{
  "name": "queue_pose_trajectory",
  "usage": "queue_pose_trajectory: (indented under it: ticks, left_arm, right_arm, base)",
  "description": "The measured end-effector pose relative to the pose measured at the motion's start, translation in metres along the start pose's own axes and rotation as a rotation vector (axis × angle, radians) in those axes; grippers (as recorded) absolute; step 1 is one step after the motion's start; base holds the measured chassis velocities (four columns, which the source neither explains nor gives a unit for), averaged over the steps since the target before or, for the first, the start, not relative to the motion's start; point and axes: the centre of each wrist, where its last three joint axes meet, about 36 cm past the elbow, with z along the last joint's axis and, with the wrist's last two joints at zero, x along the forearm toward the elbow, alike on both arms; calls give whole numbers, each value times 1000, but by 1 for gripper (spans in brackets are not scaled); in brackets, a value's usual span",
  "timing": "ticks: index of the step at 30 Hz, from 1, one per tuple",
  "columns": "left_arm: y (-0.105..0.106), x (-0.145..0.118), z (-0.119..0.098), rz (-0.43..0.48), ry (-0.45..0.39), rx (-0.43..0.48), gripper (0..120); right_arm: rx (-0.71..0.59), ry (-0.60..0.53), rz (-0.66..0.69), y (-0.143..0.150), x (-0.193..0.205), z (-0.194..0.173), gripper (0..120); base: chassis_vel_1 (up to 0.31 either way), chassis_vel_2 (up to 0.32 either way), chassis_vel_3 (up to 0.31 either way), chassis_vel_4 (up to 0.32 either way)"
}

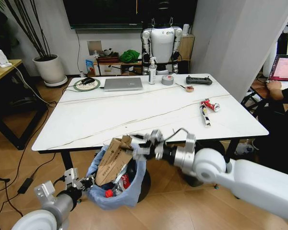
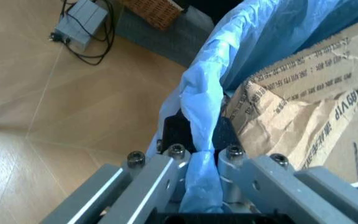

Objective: Pick up the trash bin and place the trash from the table into it.

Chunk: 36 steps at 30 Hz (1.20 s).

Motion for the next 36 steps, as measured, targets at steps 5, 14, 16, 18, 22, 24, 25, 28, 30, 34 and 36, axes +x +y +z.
queue_pose_trajectory:
  ticks: [5,14,16,18,22,24,25,28,30,34,36]
  left_arm:
    - [2,2,3,-14,3,-1,0]
    - [4,1,4,-22,-11,-9,0]
    - [4,2,4,-22,-13,-9,0]
    - [3,3,6,-25,-21,-11,0]
    - [2,6,10,-27,-28,-4,0]
    - [2,8,11,-27,-30,-1,0]
    - [0,9,13,-25,-34,2,0]
    - [-2,11,15,-21,-40,5,0]
    - [-4,14,16,-18,-45,8,0]
    - [-5,18,18,-21,-47,5,0]
    - [-6,20,20,-21,-49,5,0]
  right_arm:
    - [22,-35,175,-40,21,-3,100]
    - [36,-95,504,-66,111,-3,100]
    - [26,-102,518,-62,129,6,100]
    - [50,-124,547,-58,158,15,100]
    - [55,-131,591,-45,193,36,100]
    - [53,-131,600,-40,204,43,100]
    - [60,-126,602,-34,215,49,100]
    - [102,-120,599,-30,233,51,100]
    - [121,-133,604,-24,243,51,100]
    - [116,-153,609,-15,251,57,100]
    - [119,-156,610,-11,253,64,100]
  base:
    - [0,0,0,0]
    - [0,0,0,0]
    - [0,0,0,0]
    - [0,0,0,0]
    - [0,0,0,0]
    - [0,0,0,0]
    - [0,0,0,0]
    - [0,0,0,0]
    - [0,0,0,0]
    - [0,0,0,0]
    - [0,0,0,0]
